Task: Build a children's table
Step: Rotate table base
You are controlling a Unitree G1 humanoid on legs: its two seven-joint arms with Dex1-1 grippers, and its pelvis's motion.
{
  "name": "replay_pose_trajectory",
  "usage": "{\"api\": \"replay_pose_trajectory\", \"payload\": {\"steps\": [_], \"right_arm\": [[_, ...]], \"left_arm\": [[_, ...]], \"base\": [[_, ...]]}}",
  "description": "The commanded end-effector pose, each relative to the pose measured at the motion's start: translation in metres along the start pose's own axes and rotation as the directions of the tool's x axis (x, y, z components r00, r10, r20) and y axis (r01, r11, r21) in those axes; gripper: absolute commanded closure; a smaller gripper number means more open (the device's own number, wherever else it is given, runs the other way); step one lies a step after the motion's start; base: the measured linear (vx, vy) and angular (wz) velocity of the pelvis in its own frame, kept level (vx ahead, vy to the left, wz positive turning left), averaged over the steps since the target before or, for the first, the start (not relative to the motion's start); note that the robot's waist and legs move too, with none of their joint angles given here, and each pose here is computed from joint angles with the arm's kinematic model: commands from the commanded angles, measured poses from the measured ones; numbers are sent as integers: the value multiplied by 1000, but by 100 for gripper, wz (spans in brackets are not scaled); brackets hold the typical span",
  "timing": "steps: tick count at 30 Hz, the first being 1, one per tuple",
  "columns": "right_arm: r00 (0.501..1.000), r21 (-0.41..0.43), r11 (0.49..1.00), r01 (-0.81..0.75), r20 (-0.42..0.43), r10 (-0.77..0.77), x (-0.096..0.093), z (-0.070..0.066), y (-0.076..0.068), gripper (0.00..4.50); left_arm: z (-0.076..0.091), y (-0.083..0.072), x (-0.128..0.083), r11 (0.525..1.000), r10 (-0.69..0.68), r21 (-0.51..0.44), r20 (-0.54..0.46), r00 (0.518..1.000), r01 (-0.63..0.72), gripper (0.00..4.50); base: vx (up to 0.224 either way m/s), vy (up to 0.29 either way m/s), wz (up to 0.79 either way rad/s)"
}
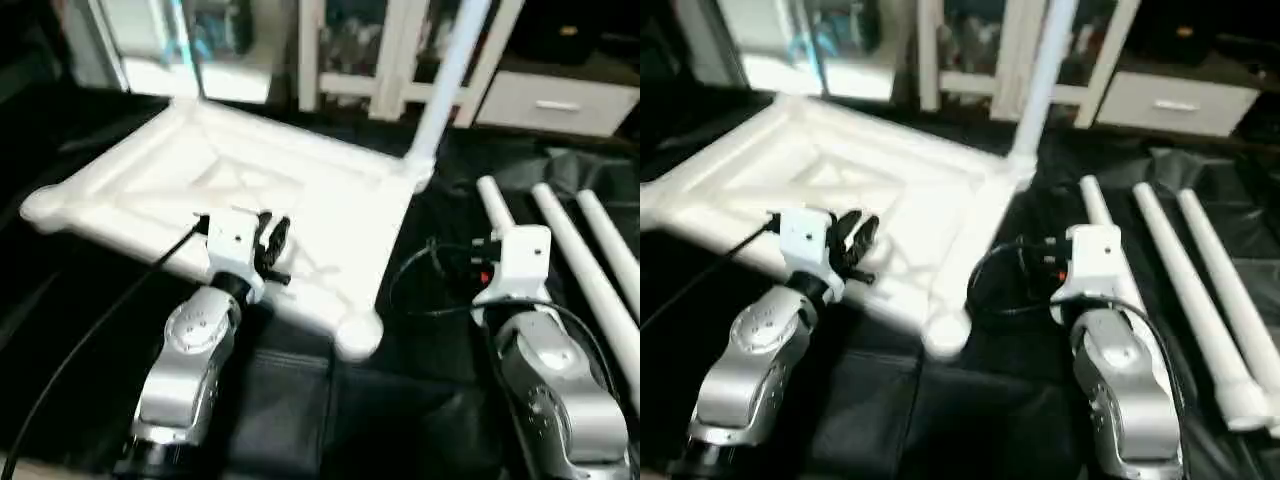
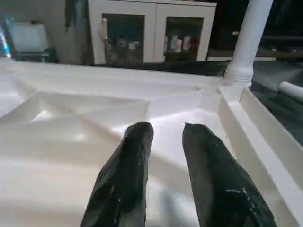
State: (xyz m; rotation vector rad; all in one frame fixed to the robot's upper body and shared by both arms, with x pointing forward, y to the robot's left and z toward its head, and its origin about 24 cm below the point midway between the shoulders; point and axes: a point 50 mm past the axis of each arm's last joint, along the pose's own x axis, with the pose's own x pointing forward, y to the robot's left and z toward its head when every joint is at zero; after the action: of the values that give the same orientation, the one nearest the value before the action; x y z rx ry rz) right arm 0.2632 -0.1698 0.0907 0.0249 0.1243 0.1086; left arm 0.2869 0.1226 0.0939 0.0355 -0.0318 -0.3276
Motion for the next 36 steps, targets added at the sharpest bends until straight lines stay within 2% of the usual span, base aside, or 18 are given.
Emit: {"api": "replay_pose_trajectory", "payload": {"steps": [1, 6, 10, 15, 18, 23, 32, 36], "right_arm": [[1000, 2, 1000, -5, 9, 5, -1, 4, 0, 68], [1000, 7, 1000, 9, -9, -9, -1, 1, -3, 68], [1000, 18, 1000, 14, -10, -13, -1, 1, -2, 68], [1000, 28, 999, 18, -19, -17, -1, 0, -1, 68], [999, 31, 999, 26, -27, -25, -1, -2, -1, 68], [1000, 33, 999, 11, -23, -10, -2, -2, 3, 68], [1000, 45, 999, 15, 7, -16, 1, 5, 0, 68], [1000, 26, 1000, 6, 14, -7, 2, 6, -1, 68]], "left_arm": [[-2, -1, 0, 1000, 7, 13, -14, 1000, -7, 309], [-3, 1, 0, 999, 21, 41, -25, 999, -20, 309], [0, -1, 2, 997, 6, 79, -15, 1000, -4, 309], [0, 1, 1, 999, 29, 42, -18, 999, -29, 309], [0, 8, 2, 996, 83, 48, -31, 996, -82, 309], [7, 15, 3, 993, 113, 30, 11, 994, -113, 309], [14, 14, 4, 995, 95, 41, 38, 995, -97, 309], [15, 16, 4, 994, 95, 53, 41, 995, -97, 309]], "base": [[-279, -7, 13], [-257, -124, 35], [-54, -78, 24], [-206, -32, 36], [-141, -73, 7], [-117, -105, -10], [2, 0, -85], [110, 5, -24]]}}
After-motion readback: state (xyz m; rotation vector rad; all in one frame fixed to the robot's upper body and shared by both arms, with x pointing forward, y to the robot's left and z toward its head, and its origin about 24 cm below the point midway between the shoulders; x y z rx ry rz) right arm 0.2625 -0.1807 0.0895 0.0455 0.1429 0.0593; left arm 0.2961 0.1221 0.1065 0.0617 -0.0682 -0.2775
